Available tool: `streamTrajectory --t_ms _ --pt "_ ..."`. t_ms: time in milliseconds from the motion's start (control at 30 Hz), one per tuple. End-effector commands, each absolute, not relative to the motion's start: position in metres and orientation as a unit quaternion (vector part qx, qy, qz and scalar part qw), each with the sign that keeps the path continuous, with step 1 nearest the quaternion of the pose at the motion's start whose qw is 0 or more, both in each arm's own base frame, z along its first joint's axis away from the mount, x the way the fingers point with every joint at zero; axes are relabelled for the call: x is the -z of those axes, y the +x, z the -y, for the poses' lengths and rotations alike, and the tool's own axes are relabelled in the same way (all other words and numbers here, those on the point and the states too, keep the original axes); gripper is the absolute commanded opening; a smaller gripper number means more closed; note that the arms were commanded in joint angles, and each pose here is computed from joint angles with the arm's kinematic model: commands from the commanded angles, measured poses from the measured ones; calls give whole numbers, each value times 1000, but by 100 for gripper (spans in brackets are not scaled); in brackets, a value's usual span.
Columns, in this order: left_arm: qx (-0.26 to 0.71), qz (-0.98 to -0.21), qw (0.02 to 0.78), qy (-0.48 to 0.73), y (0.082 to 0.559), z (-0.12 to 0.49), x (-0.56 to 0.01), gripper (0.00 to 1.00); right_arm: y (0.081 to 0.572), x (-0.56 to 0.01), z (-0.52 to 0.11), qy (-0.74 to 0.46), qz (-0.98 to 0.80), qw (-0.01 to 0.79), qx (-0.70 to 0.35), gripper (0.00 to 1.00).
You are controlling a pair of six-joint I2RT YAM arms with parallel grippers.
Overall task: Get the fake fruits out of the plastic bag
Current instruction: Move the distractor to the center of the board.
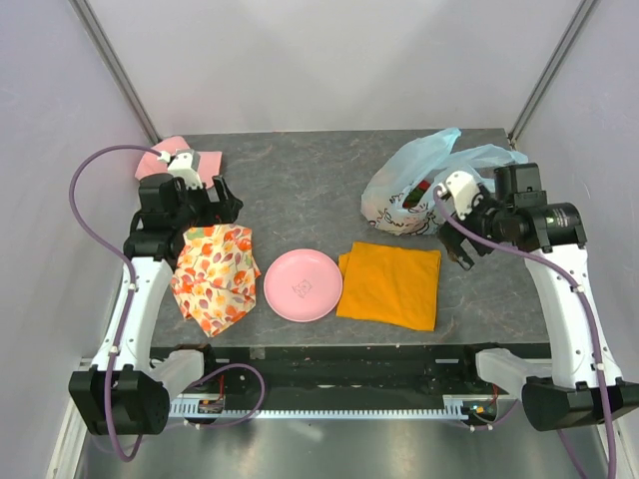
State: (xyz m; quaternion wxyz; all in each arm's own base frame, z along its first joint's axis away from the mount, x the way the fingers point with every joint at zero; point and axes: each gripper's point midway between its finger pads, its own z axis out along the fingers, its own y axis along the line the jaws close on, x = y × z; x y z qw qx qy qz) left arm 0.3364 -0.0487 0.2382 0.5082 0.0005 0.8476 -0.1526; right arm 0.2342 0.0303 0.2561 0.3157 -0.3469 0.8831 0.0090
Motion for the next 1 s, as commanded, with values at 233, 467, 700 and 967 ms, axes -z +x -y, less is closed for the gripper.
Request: streamTrajectory --t_ms 233,467,700,967 --pt "196 -831 520 40 332 68 -263 96 218 -150 -140 -575 -765 243 -158 71" --pt "175 -831 527 42 335 61 -258 96 236 -70 -169 -644 -743 131 -126 3" --pt "189 -828 527 40 340 65 -263 94 264 -16 -159 -649 -753 97 -54 0" --pt "150 -814 557 70 351 56 -285 92 248 19 -52 -616 -786 -11 49 0"
